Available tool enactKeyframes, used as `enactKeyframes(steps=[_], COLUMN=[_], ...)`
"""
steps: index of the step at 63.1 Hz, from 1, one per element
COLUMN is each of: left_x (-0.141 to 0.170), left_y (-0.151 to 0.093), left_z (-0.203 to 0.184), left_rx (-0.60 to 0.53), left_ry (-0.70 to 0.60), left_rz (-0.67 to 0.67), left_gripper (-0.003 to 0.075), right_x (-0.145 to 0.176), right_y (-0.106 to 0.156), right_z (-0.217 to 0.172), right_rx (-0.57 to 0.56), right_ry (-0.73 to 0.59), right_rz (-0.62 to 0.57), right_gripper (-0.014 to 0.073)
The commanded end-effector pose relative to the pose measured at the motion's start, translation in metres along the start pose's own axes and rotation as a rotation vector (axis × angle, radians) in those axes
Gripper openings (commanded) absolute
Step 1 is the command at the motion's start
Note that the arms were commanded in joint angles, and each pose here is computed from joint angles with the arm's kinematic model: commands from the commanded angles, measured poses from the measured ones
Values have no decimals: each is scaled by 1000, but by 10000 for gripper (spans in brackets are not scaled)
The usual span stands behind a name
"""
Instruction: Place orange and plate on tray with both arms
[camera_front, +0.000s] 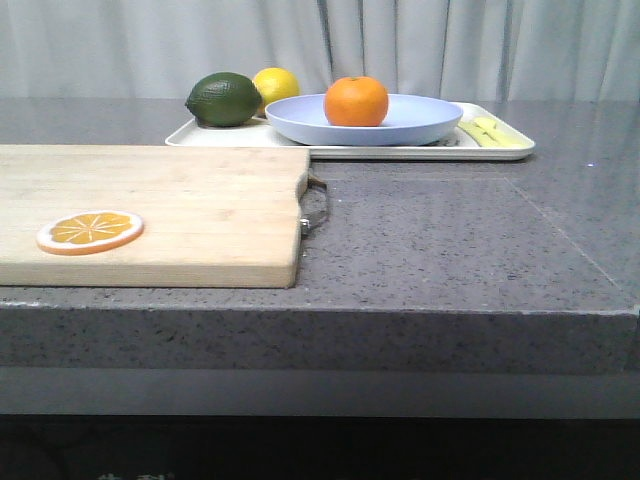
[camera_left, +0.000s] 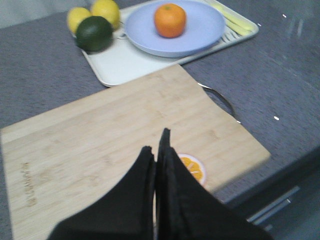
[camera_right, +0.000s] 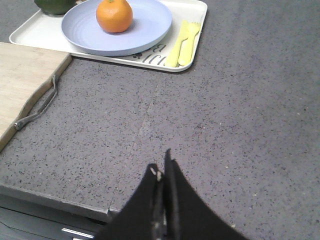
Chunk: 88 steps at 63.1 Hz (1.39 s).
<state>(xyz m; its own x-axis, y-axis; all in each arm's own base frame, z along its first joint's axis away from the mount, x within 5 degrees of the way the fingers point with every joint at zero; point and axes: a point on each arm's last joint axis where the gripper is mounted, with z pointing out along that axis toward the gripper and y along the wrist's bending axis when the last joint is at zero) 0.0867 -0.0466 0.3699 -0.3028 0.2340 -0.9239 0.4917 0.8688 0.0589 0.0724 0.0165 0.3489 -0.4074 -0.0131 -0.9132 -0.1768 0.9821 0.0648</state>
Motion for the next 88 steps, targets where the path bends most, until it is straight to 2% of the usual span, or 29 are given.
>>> enactKeyframes(steps=[1,19,28,36,48,88], left_x=[4,91,130,151,162,163], left_y=[7,14,12,12,12,12], left_z=[-11,-9,0,6,12,13], left_rx=[-85,-353,-399,-417,-420,-420], left_ry=[-172,-361,-441,-507,-529,-525], left_rz=[-37,-98,-164,-183,-179,-180], left_gripper=[-18,-18,-18,-18,-18,-18], right_x=[-14,-14,-14,-14,-13,-13], right_y=[-1,-1,-1,-1,-1,-1], right_z=[-3,-3,-3,-3,-3,-3], right_rx=[12,12,12,12,12,12], right_ry=[-96,-96,-96,-96,-94,-94], right_rz=[-11,-11,-11,-11,-11,-11], right_gripper=[-68,-68,-68,-68,-68,-68])
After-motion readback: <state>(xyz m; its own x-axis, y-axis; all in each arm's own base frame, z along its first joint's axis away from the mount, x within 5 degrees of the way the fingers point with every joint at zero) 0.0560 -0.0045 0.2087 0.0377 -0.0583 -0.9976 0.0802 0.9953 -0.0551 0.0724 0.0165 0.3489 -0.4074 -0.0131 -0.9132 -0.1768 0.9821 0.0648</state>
